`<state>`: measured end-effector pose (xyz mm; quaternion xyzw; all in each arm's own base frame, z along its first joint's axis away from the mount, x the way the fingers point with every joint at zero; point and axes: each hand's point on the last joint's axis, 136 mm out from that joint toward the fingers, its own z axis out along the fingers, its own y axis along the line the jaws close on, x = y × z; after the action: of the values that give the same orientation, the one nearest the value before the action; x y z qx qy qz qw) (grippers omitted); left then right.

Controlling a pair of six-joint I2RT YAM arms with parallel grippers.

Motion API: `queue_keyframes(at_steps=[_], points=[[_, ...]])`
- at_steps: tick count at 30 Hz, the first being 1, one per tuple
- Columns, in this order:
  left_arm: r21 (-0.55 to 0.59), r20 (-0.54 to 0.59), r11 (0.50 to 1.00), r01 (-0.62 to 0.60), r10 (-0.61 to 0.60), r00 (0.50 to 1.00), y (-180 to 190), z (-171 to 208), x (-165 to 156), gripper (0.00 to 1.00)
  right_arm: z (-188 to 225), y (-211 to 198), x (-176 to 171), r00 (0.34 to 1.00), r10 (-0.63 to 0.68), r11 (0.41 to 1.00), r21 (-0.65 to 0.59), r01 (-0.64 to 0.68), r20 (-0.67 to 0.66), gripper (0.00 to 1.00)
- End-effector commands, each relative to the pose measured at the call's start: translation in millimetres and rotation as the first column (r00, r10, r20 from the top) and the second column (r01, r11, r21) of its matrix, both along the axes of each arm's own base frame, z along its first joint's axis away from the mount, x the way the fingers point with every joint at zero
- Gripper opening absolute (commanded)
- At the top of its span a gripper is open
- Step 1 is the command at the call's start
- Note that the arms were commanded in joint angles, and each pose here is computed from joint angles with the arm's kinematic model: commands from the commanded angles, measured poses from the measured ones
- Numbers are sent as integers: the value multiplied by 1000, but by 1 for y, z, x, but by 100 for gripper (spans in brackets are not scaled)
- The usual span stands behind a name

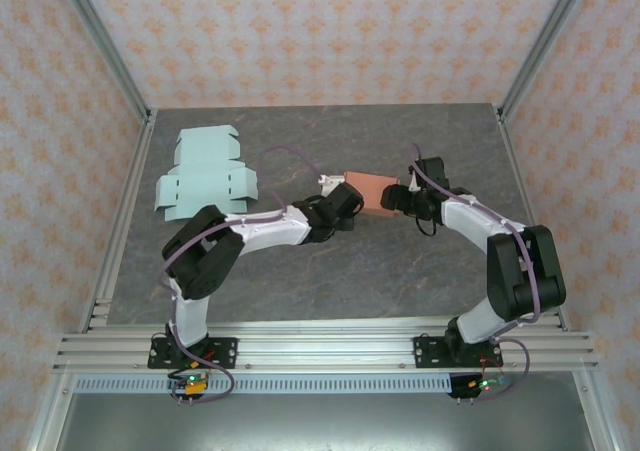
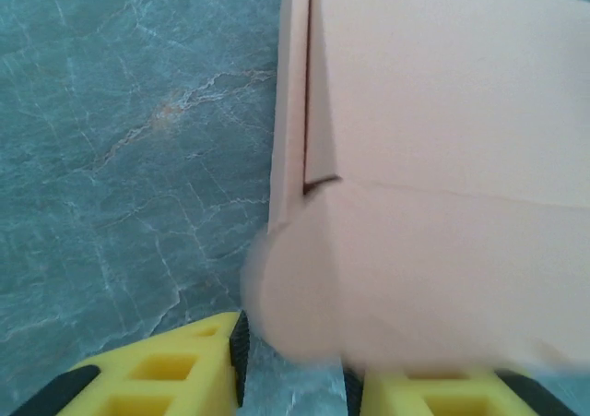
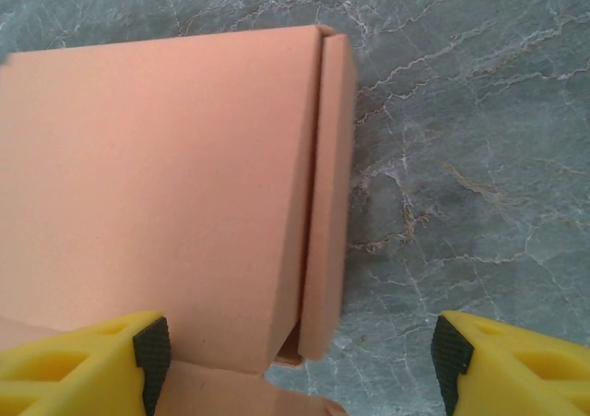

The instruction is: Fold the paper box

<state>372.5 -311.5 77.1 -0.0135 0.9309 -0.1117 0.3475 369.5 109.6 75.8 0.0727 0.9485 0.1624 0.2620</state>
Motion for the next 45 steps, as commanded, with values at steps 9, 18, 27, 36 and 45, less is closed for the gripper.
queue_keyframes(at_steps=[9, 18, 27, 36, 45], points=[[-86, 108, 994, 65, -56, 993, 36, 72, -33, 57, -35, 1, -7, 995, 7, 1000, 2, -7, -101, 76], [-12, 26, 988, 151, -150, 988, 1, 55, 24, 54, -10, 3, -16, 996, 37, 999, 43, -34, -77, 76], [-25, -66, 995, 94, -96, 993, 7, 31, 43, 39, 49, -16, -27, 999, -34, 988, 150, 29, 32, 80], [-6, -112, 988, 154, -153, 982, 4, 14, 62, 41, 28, 12, -27, 992, 17, 937, 348, 28, -125, 82], [-68, -142, 977, 203, -211, 967, -1, 11, 91, 38, 4, 36, -10, 956, 171, 893, 448, -48, -238, 60]])
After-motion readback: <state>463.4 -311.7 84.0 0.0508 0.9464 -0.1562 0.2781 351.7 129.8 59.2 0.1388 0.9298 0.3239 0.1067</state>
